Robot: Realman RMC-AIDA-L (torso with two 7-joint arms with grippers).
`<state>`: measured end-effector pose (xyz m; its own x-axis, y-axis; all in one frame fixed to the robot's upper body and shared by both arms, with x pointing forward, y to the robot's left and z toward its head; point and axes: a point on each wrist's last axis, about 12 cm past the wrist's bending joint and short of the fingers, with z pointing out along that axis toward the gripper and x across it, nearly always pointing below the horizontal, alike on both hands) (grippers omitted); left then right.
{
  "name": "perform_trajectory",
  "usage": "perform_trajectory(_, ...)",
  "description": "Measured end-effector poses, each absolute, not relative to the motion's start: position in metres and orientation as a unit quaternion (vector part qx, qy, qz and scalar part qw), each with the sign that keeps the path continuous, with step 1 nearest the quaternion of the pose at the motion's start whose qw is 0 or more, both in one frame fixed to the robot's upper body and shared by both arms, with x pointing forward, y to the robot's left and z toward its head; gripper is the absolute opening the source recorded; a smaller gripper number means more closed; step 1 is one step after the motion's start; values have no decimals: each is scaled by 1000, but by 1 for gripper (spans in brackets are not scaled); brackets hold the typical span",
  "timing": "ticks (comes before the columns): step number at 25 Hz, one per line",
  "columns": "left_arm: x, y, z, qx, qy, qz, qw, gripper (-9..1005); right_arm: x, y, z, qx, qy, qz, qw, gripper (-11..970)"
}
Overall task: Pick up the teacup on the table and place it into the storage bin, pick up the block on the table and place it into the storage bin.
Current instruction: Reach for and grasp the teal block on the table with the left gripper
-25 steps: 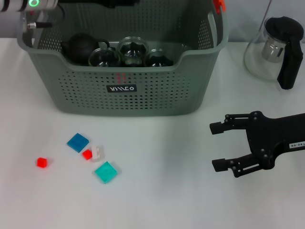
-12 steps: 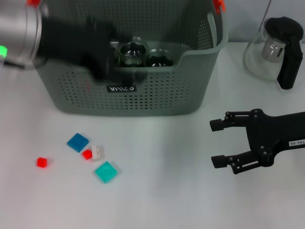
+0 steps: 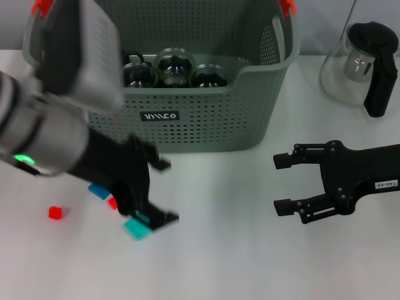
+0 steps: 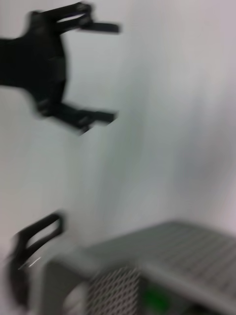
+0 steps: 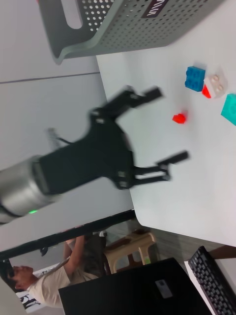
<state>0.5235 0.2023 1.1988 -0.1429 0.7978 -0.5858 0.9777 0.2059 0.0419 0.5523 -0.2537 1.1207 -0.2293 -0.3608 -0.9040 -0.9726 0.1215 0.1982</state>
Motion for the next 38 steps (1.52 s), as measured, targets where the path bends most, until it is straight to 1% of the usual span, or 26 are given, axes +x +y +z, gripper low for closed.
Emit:
perform_trajectory(3, 527, 192, 1182, 597, 759, -166, 198, 876, 553, -254, 1120, -500, 662, 427, 359, 942)
perform_trajectory(7, 533, 186, 1169, 565, 801, -129, 148, 873, 553, -256, 1120, -492, 666, 428, 362, 943)
perform_trajectory(14, 534, 182, 1162, 510, 846, -109, 109, 867, 555, -256, 1122, -486, 668, 428, 366, 944)
perform_trajectory(23, 524, 173, 1149, 447, 888, -99, 54, 861, 558, -255, 1126, -486, 668, 429, 366, 944)
perform_trajectory(32, 531, 167, 1137, 405, 909, -84, 55, 858, 559, -254, 1127, -491, 666, 428, 362, 944)
perform_trajectory(38, 534, 164, 1129, 395, 914, -69, 62, 859, 559, -254, 1127, -493, 666, 429, 361, 944)
